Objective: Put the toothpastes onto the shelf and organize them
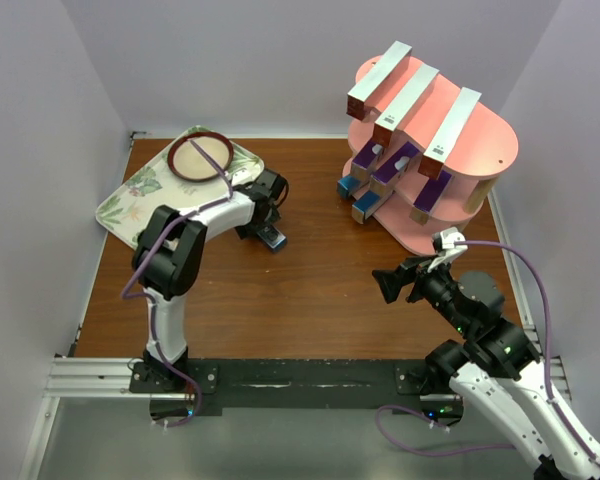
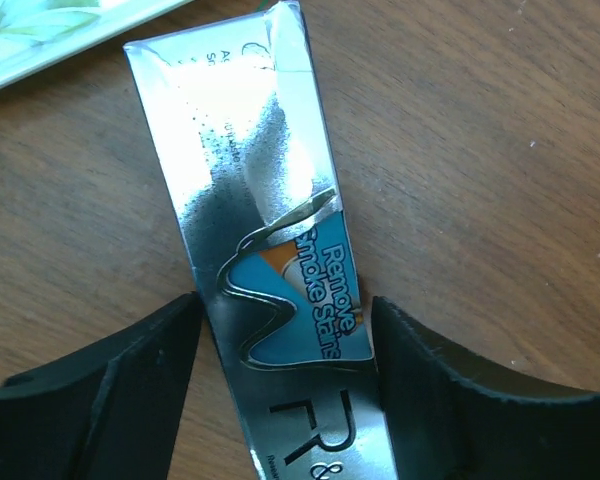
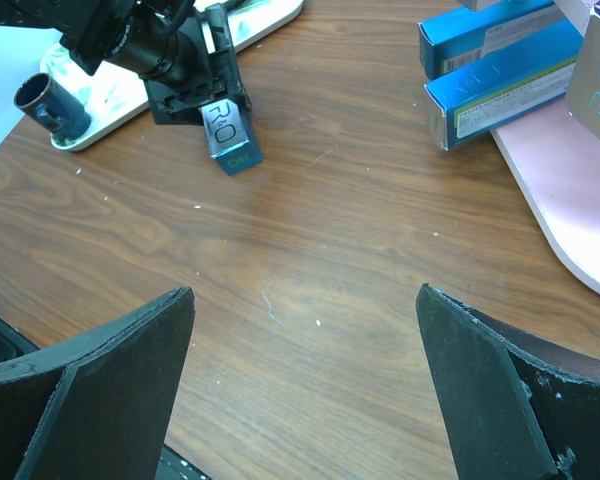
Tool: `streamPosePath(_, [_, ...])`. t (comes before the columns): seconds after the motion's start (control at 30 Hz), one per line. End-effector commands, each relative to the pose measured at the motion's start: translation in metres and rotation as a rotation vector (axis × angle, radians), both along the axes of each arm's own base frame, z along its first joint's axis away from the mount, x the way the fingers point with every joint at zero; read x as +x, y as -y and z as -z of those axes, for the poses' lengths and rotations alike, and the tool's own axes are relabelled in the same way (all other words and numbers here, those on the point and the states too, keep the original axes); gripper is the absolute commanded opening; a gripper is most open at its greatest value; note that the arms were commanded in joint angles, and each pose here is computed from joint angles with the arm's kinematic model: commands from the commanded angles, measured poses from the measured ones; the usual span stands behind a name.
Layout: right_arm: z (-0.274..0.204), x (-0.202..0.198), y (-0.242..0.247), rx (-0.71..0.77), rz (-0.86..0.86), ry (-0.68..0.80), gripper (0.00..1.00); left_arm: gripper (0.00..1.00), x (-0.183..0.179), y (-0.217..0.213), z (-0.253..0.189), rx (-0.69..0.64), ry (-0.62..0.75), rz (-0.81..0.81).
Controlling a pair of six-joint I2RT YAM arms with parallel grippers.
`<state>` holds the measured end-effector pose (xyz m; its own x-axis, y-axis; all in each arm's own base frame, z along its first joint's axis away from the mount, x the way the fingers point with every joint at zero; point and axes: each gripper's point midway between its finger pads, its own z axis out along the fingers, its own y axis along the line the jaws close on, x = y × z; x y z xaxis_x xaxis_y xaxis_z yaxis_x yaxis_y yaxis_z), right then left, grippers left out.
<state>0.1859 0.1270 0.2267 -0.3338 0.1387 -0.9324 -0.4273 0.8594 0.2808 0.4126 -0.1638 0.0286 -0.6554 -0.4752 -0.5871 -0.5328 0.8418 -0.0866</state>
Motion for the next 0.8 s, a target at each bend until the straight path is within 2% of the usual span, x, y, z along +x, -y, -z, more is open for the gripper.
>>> streamPosePath(0.0, [-0.007,0.002,-0.005,0.012,-0.022,0.032,0.97,0.70,0.006,0.002,-0.001,-0.008,0.023,-0.002])
streamPosePath(0.13, [-0.011,0.001,-0.005,0.016,-0.028,0.040,0.97,0.55,0.006,0.009,-0.008,-0.063,0.063,0.017])
streamPosePath(0.2, [-0.011,0.000,-0.007,0.017,-0.041,0.036,0.97,0.51,0.004,0.012,-0.016,-0.093,0.088,0.044])
streamPosePath(0.33, [-0.010,-0.002,-0.017,0.018,-0.095,0.024,0.97,0.48,0.003,0.024,-0.033,-0.169,0.153,0.114])
streamPosePath(0.53, [-0.013,-0.005,-0.043,0.047,-0.214,-0.023,0.97,0.48,-0.013,0.048,-0.062,-0.351,0.254,0.239])
streamPosePath(0.77, [-0.007,0.000,-0.075,0.099,-0.314,-0.109,0.97,0.48,-0.052,0.071,-0.096,-0.612,0.368,0.353])
